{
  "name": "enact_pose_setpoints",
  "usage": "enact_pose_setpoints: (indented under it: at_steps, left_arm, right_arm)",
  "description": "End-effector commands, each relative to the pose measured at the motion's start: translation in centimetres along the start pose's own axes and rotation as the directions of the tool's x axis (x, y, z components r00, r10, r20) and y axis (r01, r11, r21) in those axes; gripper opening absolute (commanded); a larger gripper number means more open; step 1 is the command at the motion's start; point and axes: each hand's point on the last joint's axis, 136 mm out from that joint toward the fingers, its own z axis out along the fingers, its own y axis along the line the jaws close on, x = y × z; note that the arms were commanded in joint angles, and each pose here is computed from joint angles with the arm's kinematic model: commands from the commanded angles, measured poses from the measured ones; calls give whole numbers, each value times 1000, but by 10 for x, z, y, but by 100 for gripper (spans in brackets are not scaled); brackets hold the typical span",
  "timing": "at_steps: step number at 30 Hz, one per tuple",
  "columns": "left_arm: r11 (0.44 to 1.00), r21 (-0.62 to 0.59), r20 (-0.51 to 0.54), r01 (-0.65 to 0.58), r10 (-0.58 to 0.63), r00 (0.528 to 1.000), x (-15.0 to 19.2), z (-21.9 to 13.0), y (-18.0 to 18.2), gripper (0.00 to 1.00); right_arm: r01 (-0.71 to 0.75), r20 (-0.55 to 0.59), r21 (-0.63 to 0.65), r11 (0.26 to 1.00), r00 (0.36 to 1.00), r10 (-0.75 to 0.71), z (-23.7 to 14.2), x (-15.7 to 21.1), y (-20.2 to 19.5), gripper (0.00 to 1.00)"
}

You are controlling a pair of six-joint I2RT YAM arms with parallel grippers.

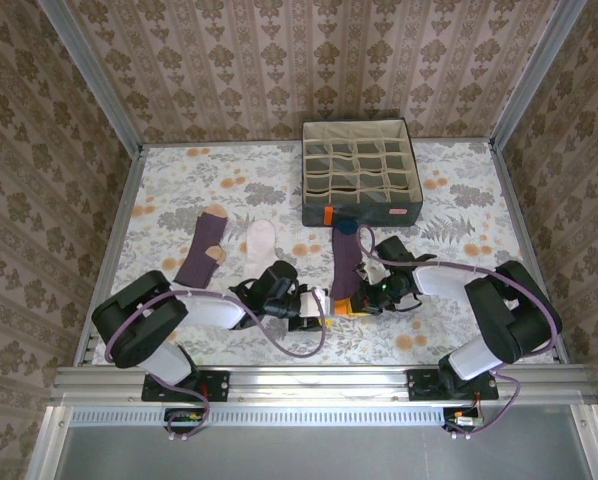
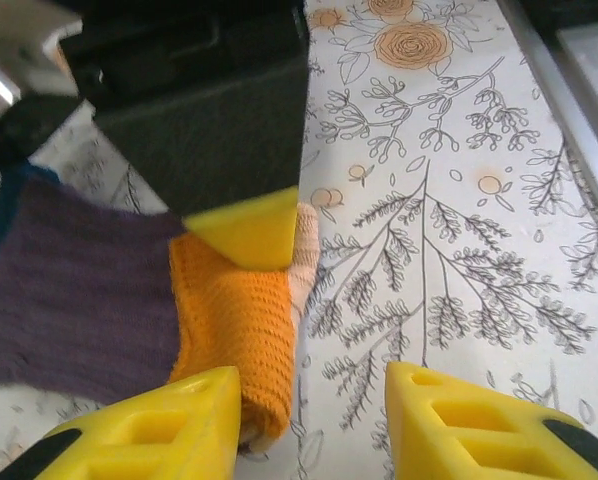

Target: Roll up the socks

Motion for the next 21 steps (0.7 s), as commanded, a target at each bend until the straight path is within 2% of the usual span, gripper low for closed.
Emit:
enact_pose_setpoints:
  at_steps: [1,10,12,13,15,16,19,21]
  left_arm:
    - [982,-143,-8,-127,127,992,-8,1,27,38]
    - [995,-23,-16,-101,101,995,3,25,10,35]
    - [996,1,-25,-95,95,995,6,27,6,29]
    - [996,15,-30,-83,83,996,7,27,4,22]
    - [997,42,-40,-59,61,997,7,28,1,4]
    - [997,60,-46,-45,48,998,8,27,-2,0]
    - [989,143,-32,41,-36,999,6,24,-9,0]
    - [965,226,-3,137,-140,990,2,20,-12,0]
  right_arm:
    - [-64,-70,70,995,995,68,4,17,-21,0]
    - [-72,-77,46,996,994,75,2,15,-15,0]
    - [-71,-73,39,997,995,74,1,14,-14,0]
    - [-70,-72,32,997,995,72,1,13,-12,1]
    - [-54,-58,13,998,997,54,-1,10,-8,12]
    - [-37,-43,10,999,998,37,-4,8,-6,18]
    - [36,50,33,999,998,-38,-18,-2,0,36]
    - [73,141,61,995,987,-81,-33,-11,4,39]
